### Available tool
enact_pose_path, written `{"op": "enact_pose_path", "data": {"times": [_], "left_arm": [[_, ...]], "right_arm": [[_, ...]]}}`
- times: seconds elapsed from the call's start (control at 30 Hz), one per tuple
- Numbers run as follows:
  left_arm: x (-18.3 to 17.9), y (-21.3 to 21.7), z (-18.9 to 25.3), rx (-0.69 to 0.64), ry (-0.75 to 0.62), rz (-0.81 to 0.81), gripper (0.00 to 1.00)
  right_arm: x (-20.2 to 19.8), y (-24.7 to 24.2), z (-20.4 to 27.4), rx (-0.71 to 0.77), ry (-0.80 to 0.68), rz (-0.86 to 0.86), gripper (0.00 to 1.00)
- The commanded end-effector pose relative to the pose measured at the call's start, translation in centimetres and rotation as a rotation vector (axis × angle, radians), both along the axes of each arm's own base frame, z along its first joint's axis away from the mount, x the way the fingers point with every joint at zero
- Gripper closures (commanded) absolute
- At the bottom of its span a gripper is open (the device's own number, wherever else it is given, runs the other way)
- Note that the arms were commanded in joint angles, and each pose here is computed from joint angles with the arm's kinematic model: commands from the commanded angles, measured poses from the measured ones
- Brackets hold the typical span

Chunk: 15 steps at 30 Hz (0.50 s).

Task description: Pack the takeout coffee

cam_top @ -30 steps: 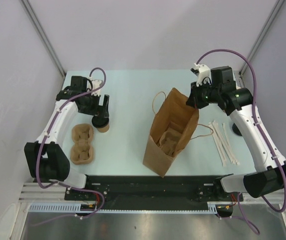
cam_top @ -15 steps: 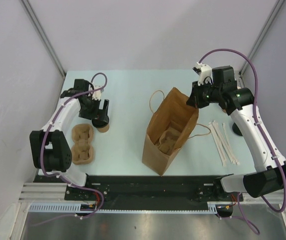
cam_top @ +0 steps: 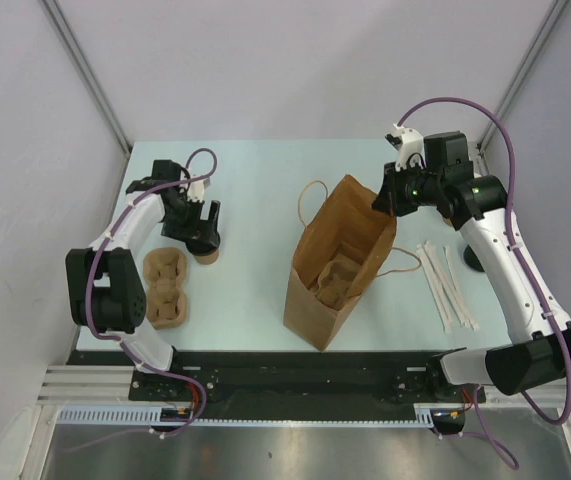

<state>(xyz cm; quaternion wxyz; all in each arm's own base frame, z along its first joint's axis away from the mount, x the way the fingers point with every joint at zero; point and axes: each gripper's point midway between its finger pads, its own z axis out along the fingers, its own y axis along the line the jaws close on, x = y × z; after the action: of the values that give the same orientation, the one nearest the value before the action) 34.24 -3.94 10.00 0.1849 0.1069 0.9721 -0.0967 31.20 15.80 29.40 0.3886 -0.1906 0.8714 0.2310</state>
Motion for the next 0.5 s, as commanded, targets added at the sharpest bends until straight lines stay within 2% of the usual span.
{"op": "enact_pose_path", "data": {"times": [0.0,0.47], "left_arm": [[1.6,0.06,0.93,-0.005,-0.053,-0.005,0.02],[2.18,0.41,0.99,-0.011,-0.059,0.013,0.07]], "right_arm": [[0.76,0.25,1.14,0.027,-0.039,-0.005,1.0],[0.87,0.15,1.3,0.026,-0.04,-0.005,1.0]]}}
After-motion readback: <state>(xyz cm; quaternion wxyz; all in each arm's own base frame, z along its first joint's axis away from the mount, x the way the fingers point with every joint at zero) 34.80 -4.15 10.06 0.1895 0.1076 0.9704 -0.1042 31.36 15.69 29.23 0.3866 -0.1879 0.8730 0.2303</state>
